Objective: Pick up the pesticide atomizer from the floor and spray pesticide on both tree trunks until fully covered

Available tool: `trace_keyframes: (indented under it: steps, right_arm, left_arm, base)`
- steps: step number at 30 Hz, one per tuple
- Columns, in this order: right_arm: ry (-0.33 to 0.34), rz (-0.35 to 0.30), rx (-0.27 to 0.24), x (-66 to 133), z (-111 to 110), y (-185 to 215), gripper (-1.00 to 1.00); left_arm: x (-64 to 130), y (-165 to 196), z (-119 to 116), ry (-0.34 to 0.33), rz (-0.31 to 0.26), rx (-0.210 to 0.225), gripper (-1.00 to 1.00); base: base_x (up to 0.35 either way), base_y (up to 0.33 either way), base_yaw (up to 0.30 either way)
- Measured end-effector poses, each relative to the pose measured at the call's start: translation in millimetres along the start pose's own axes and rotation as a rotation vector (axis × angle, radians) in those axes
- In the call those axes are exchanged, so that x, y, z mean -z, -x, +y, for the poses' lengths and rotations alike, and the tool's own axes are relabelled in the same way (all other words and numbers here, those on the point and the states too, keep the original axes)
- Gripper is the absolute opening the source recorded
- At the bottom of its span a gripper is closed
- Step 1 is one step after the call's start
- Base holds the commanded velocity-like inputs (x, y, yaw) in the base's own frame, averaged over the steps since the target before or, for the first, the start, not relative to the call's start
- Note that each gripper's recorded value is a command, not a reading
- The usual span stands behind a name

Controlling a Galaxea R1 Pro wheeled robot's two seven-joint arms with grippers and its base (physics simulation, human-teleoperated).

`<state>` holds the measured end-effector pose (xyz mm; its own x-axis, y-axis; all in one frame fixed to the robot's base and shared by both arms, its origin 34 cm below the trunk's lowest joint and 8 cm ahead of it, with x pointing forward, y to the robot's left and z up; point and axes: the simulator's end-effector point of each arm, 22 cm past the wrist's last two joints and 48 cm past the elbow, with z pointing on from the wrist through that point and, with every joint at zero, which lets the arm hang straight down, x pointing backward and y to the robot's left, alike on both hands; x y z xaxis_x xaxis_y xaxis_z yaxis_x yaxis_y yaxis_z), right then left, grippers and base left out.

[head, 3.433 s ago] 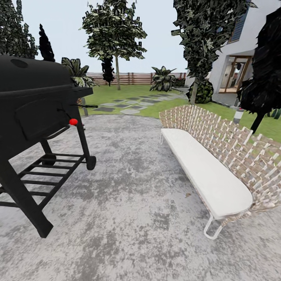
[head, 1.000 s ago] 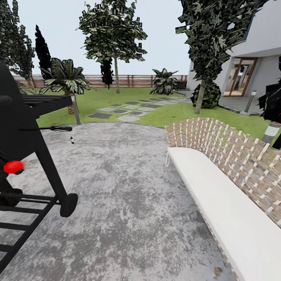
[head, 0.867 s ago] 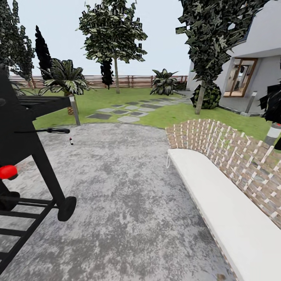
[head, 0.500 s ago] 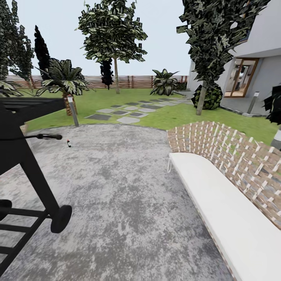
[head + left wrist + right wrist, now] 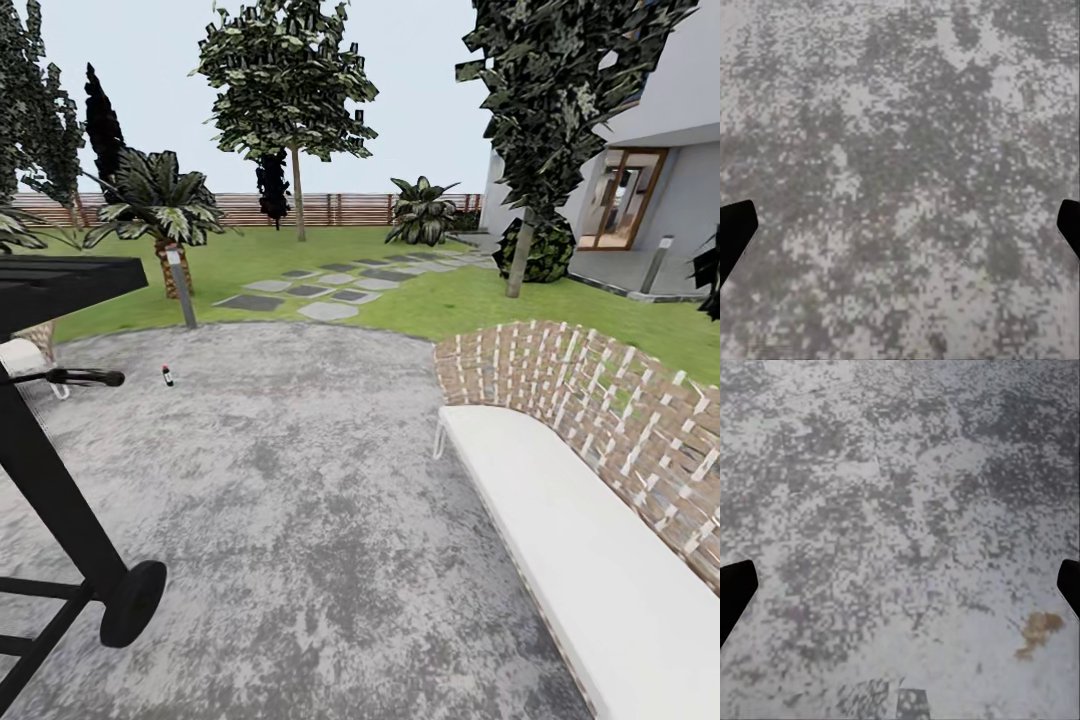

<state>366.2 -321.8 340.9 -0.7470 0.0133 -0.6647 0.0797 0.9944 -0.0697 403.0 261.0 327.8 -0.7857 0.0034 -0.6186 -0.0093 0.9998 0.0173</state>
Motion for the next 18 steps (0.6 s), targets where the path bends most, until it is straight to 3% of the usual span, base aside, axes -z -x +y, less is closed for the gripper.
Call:
trace_keyframes:
  steps: [18]
  right_arm:
    - [-0.001, -0.008, -0.001, -0.2, -0.3, 3.2, 1.00]
  left_arm:
    - [0.2, 3.3, 0.4, 0.000, -0.008, 0.000, 1.00]
  base:
    - [0.340, 0.000, 0.087]
